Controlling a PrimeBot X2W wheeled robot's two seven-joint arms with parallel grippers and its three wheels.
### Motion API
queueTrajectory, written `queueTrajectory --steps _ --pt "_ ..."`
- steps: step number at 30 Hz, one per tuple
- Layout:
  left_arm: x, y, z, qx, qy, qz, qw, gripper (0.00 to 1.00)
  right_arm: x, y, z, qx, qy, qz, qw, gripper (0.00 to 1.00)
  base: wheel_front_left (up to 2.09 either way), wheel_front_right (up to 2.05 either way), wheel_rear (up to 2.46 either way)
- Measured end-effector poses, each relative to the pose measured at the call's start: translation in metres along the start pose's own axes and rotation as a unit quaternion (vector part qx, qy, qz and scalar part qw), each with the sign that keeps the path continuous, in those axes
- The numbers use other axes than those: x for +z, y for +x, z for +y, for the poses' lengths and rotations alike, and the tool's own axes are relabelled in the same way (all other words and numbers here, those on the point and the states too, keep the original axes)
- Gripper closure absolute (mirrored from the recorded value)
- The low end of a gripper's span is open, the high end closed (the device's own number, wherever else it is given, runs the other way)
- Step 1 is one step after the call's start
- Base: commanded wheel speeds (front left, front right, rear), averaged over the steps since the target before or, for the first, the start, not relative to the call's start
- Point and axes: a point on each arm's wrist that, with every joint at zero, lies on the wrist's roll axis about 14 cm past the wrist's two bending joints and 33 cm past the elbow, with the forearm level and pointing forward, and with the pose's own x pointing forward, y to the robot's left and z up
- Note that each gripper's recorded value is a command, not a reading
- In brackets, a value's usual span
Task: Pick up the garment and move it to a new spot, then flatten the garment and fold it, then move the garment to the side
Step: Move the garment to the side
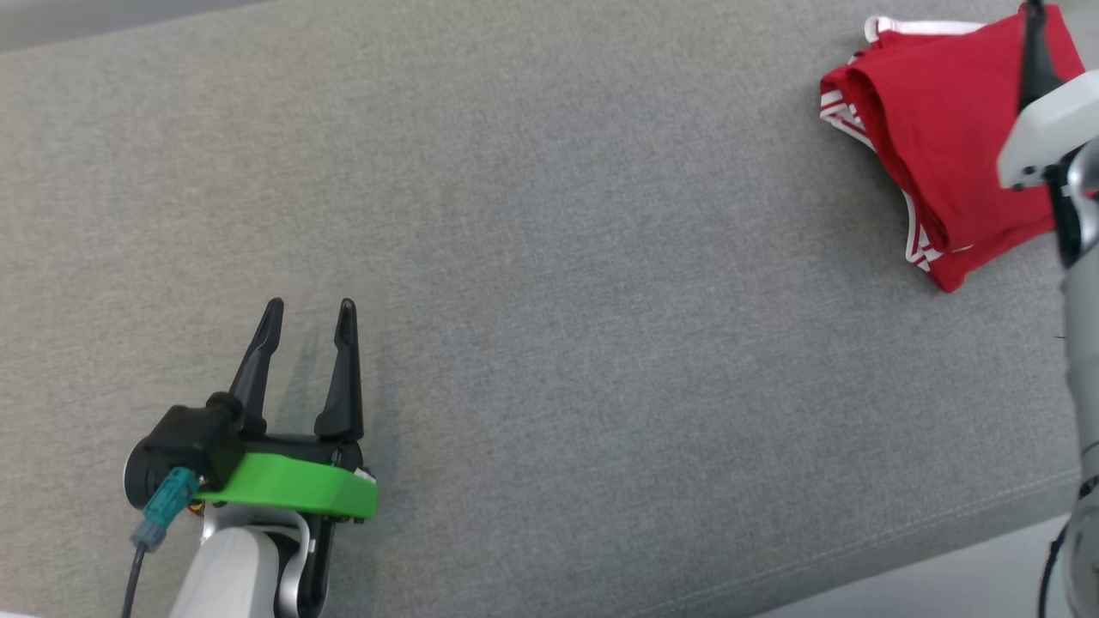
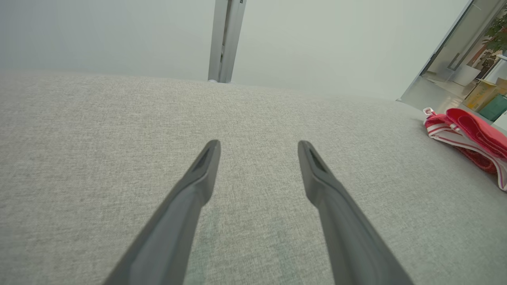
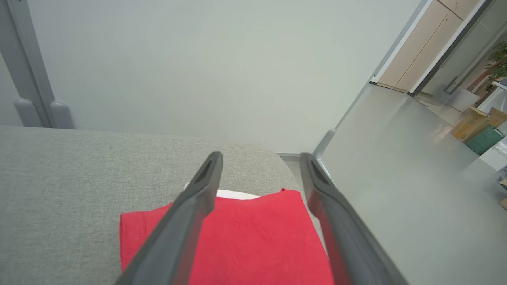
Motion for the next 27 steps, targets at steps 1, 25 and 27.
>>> queueTrajectory --steps 1,25,27 --pt "0.005 -0.001 0.000 0.002 0.000 -0.006 1.000 0.00 0.006 -0.001 0.007 0.006 0.012 -0.011 1.000 0.00 0.00 0.00 0.00" --pt "0.053 -0.112 0.046 0.146 0.010 -0.064 0.987 0.00 -0.002 -0.138 0.152 0.167 0.181 -0.047 0.968 0.00 0.00 0.00 0.00" --pt "0.050 -0.122 0.047 0.154 0.008 -0.061 0.986 0.00 -0.008 -0.150 0.155 0.173 0.188 -0.042 0.966 0.00 0.00 0.00 0.00"
